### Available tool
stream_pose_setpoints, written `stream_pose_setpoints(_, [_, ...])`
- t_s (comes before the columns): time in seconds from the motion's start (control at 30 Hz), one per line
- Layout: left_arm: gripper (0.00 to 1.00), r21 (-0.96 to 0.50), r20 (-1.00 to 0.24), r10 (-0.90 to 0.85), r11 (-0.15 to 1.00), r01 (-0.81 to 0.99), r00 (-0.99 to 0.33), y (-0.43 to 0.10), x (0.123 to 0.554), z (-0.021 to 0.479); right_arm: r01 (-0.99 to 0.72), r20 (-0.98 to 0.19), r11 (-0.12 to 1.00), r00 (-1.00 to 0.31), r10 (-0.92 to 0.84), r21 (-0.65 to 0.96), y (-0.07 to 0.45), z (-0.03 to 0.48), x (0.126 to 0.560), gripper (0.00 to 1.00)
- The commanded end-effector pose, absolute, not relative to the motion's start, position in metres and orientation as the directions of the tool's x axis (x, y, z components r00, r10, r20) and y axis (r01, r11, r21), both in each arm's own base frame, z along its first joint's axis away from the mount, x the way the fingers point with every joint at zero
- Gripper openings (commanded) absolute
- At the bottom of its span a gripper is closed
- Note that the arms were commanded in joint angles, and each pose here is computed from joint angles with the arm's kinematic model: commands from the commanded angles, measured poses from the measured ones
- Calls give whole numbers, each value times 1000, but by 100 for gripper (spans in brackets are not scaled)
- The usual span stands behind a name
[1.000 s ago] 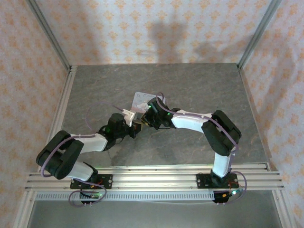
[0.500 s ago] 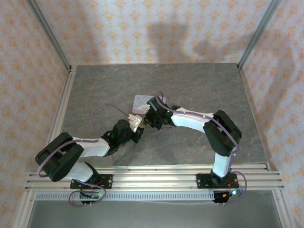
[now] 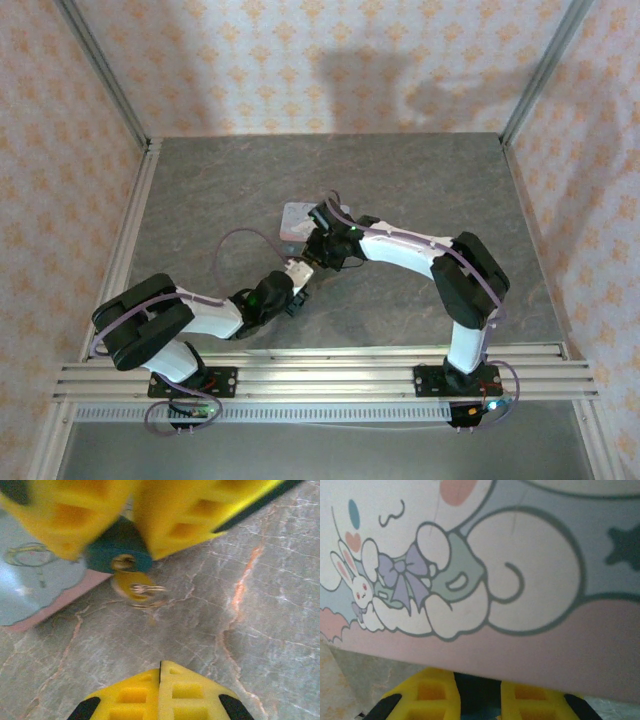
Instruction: Unlock the padlock with the key
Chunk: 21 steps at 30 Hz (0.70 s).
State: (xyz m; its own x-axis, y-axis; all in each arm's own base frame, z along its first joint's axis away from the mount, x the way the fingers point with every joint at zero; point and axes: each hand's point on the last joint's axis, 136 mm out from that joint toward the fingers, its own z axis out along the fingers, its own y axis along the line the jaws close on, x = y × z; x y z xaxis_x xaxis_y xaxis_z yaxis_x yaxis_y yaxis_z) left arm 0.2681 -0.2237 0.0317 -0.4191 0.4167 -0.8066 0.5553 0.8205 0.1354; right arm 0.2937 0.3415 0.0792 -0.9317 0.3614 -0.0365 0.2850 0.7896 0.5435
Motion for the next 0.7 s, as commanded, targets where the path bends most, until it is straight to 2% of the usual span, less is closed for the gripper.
stream_pose_setpoints(0.0, [2, 71, -819, 338, 862, 502, -464, -217, 275, 37, 256, -84, 803, -932, 354, 539, 333, 91, 297, 0])
stream_pose_setpoints(0.03, [11, 30, -816, 311, 865, 501, -487, -217, 274, 36, 258, -89, 803, -930, 358, 537, 331, 91, 297, 0])
stream_pose_setpoints(0.13, [29, -55, -800, 260, 866, 496, -541, -213, 270, 39, 261, -87, 795, -927, 364, 547, 330, 88, 297, 0])
stream_pose_setpoints(0.23, [38, -222, -782, 140, 848, 482, -607, -210, 268, 51, 282, -55, 767, -923, 380, 576, 333, 84, 297, 0])
stream_pose_setpoints(0.33, [39, -411, -747, -33, 808, 423, -664, -204, 272, 69, 295, -35, 733, -916, 399, 613, 337, 87, 298, 0])
stream_pose_setpoints(0.43, [39, -532, -699, -156, 766, 362, -697, -203, 276, 80, 307, -29, 709, -907, 420, 635, 339, 92, 301, 0])
stream_pose_setpoints(0.67, [35, -738, -571, -355, 616, 274, -740, -216, 293, 91, 342, 9, 647, -888, 459, 682, 344, 95, 307, 0])
